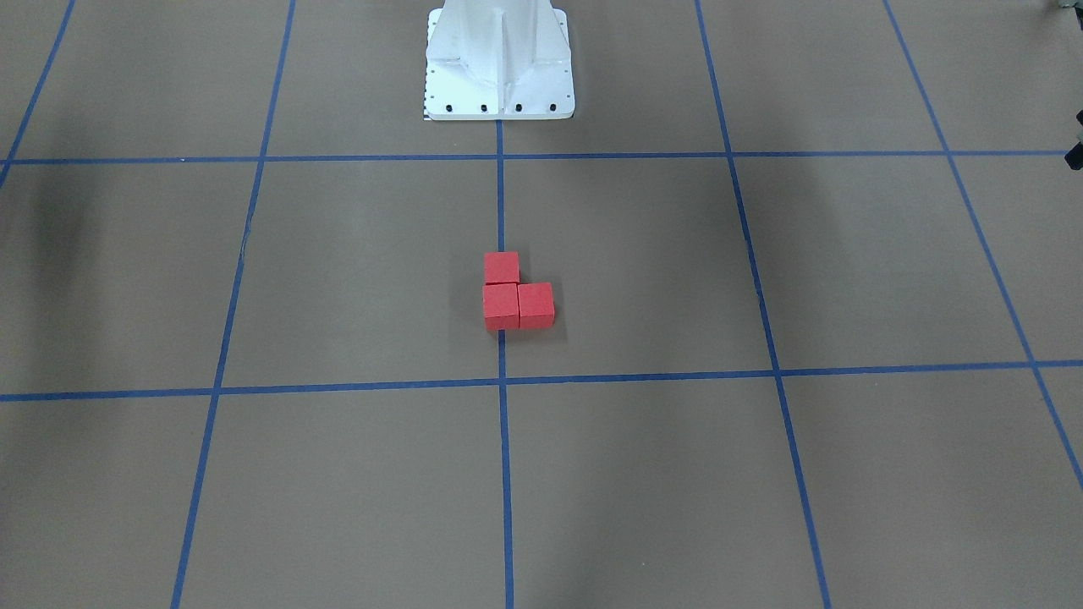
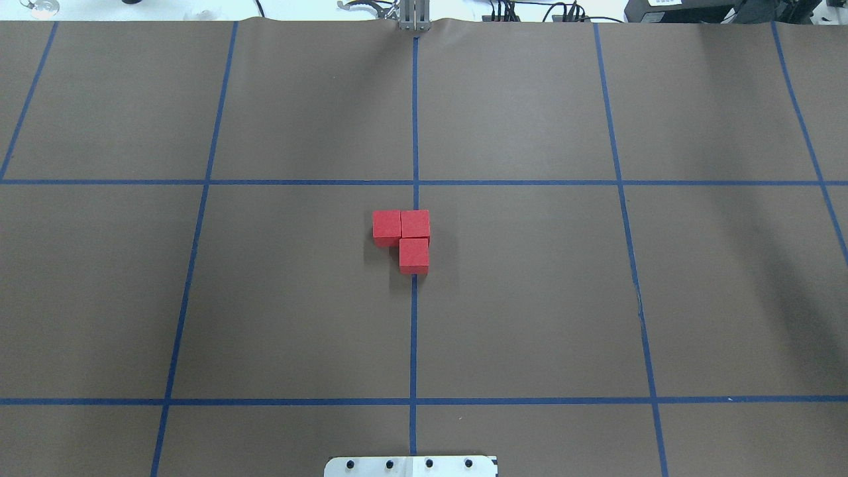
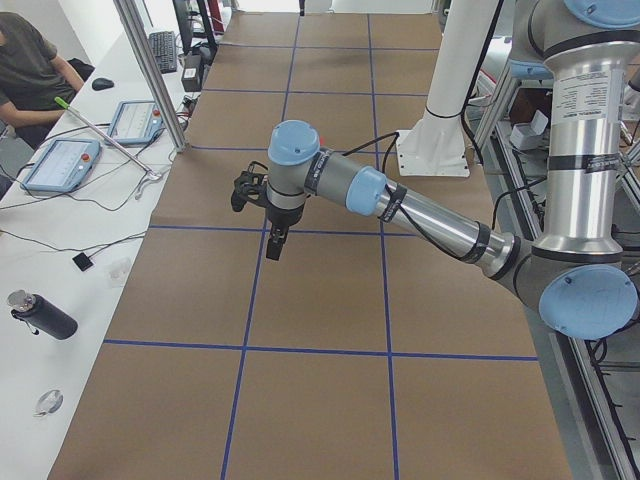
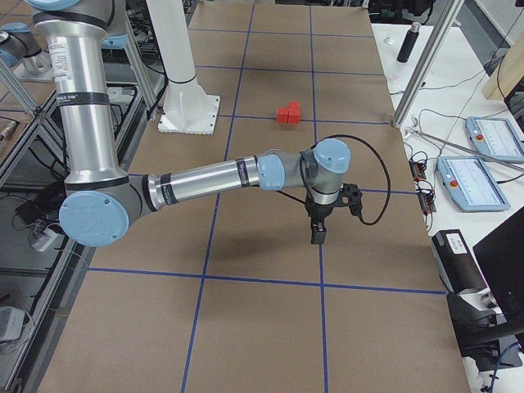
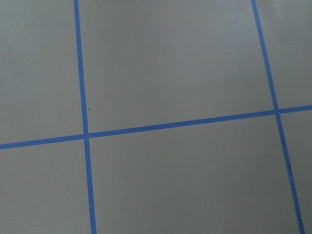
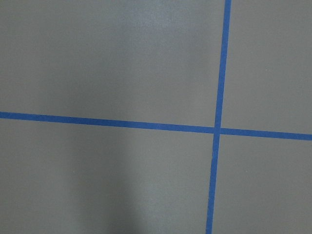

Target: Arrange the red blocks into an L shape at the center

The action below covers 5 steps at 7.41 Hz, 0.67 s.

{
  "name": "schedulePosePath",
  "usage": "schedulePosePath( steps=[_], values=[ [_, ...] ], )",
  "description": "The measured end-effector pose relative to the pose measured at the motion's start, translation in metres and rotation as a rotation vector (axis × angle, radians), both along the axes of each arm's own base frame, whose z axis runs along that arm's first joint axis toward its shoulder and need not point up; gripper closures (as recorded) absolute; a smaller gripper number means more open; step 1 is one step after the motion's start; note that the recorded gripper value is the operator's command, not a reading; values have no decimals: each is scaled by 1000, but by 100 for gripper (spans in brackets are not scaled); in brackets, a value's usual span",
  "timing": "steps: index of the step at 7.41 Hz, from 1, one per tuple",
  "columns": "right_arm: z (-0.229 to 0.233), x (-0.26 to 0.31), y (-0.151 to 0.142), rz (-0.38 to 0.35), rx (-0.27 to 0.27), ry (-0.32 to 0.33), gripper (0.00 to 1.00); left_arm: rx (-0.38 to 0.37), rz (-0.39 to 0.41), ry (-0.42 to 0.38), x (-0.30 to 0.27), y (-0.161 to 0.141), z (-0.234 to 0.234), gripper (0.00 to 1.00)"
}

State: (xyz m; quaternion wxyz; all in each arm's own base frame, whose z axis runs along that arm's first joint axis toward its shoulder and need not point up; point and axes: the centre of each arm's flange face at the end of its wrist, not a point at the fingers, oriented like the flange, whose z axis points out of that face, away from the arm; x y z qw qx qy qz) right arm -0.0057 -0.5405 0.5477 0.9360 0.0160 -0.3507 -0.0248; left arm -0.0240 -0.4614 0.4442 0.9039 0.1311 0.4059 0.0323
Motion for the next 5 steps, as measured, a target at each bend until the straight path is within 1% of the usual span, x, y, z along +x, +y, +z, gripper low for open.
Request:
schedulePosePath(
  steps=[3,5],
  values=[
    [-7,-1,-4,1,13,-6,0,15,0,1,0,-1,-7,0],
    [-10,-2,-7,1,71,-16,0,12,0,1,0,-2,-5,0]
  ],
)
